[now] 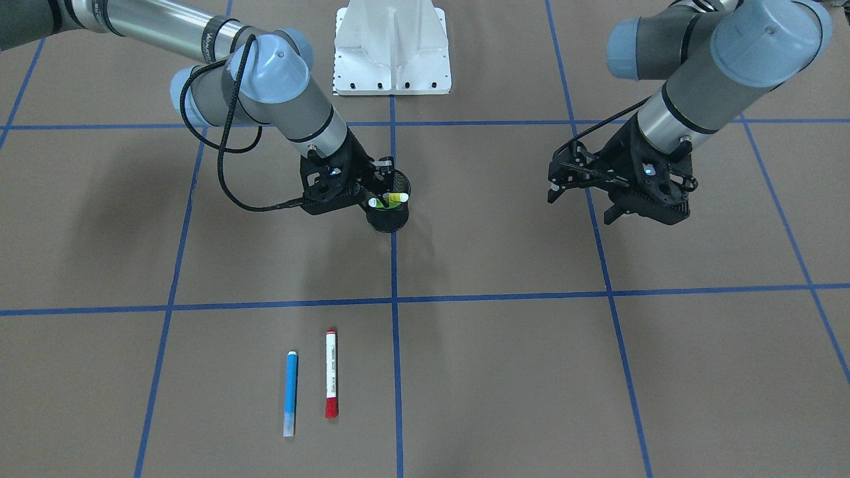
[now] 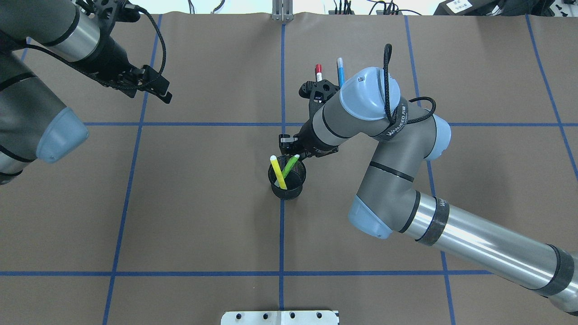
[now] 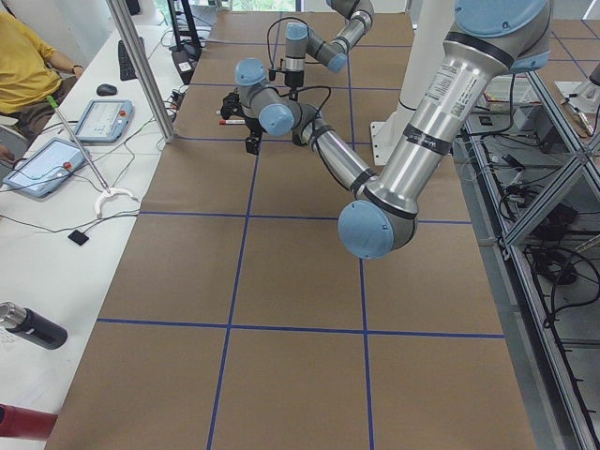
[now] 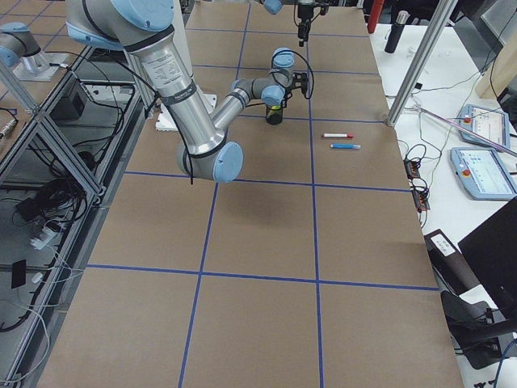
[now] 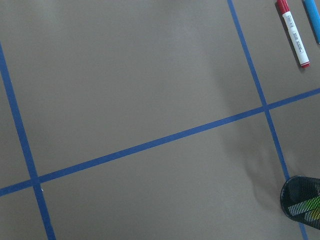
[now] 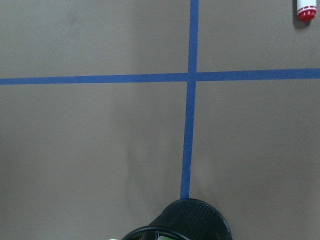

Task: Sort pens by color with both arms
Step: 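Move the right gripper to the cup and grasp the green highlighter, then lift the green highlighter out of the cup with the right gripper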

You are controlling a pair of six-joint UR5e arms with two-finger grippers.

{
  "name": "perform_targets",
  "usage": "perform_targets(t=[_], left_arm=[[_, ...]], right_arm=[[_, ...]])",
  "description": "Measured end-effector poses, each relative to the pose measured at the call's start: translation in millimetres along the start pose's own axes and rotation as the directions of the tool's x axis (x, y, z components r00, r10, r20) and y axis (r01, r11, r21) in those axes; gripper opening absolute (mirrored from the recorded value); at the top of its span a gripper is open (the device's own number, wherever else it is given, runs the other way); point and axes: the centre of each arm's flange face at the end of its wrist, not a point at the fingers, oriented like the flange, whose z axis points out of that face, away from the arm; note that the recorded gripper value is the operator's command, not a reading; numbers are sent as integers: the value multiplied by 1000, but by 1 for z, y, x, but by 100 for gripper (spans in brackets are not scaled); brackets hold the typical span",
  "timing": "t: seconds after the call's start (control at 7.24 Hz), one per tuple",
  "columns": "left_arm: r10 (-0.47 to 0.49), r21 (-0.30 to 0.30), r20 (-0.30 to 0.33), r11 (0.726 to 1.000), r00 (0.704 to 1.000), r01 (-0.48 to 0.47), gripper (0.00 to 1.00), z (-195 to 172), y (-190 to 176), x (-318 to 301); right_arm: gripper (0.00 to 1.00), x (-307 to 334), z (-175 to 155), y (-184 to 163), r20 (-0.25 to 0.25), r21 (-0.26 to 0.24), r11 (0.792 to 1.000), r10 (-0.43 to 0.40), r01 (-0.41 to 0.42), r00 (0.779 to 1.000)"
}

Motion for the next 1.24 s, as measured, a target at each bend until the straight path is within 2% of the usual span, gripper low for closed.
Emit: perform_targets(t=[0.41,0.83,0.97,1.24], left_arm=[[-3,1,-1,1000,1000,3,99,-1,0,1],[-4,1,-1,1000,1000,4,99,-1,0,1],[-4,1,-1,1000,1000,4,99,-1,0,1],[-4,0,-1,1000,1000,4,99,0,0,1]], right_arm=[[17,-2,-2,2,4,-2,1000,-3,3,1000],[0,-8,-16,0,25,13,1000,-9,9,1000],[0,-11,-30,-3,35,28,1000,-10,9,999],[0,-19,-82,-11,45,80,997,-2,-1,999]])
